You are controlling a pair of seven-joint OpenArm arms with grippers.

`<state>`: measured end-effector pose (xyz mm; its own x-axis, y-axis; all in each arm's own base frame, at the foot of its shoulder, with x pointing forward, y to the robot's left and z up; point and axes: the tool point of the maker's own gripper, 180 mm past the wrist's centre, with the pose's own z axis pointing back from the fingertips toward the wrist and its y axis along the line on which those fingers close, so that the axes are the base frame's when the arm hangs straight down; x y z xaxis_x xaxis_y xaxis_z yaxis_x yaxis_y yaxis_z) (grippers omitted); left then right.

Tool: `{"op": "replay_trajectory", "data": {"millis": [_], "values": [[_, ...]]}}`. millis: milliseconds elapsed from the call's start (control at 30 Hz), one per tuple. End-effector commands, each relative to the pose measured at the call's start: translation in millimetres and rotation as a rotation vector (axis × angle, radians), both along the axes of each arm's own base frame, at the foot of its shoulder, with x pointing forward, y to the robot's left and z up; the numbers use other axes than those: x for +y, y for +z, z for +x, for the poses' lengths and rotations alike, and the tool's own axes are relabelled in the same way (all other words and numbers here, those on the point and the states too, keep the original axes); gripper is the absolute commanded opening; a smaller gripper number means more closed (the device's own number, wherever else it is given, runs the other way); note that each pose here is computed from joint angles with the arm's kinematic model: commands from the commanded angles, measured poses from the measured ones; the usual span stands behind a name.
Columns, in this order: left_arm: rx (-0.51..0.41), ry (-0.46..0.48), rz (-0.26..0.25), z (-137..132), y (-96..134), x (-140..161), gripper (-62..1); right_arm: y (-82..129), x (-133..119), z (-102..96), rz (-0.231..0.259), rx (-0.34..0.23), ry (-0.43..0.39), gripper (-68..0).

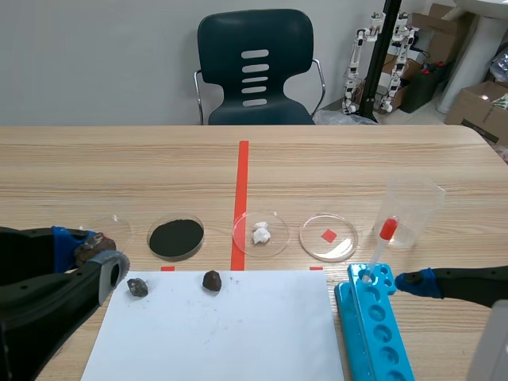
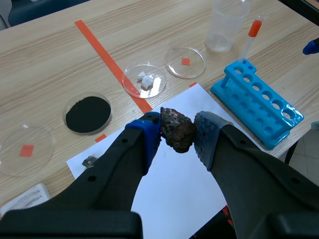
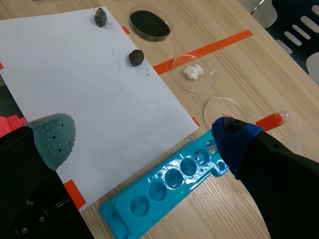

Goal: Put the right mineral back

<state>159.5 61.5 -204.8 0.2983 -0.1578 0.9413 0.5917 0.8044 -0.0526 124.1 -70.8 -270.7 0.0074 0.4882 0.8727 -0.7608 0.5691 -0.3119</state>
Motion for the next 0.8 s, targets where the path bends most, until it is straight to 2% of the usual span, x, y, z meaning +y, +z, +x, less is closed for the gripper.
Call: {"op": "replay_trajectory", "data": {"millis": [0,700,767], "values": [[-0.02,0.004,-0.025,1.8,7.5,-3.1,-47.9,12.1,4.3,4.5,0.027,-0.035,0.002,-10.6],[-0.018,0.005,-0.022,1.7,6.3,-2.5,-47.9,12.1,4.3,4.5,0.027,-0.035,0.002,-10.6],[-0.029,-0.003,-0.006,1.4,6.0,-2.9,-47.9,12.1,4.3,4.5,0.027,-0.035,0.002,-10.6]]}}
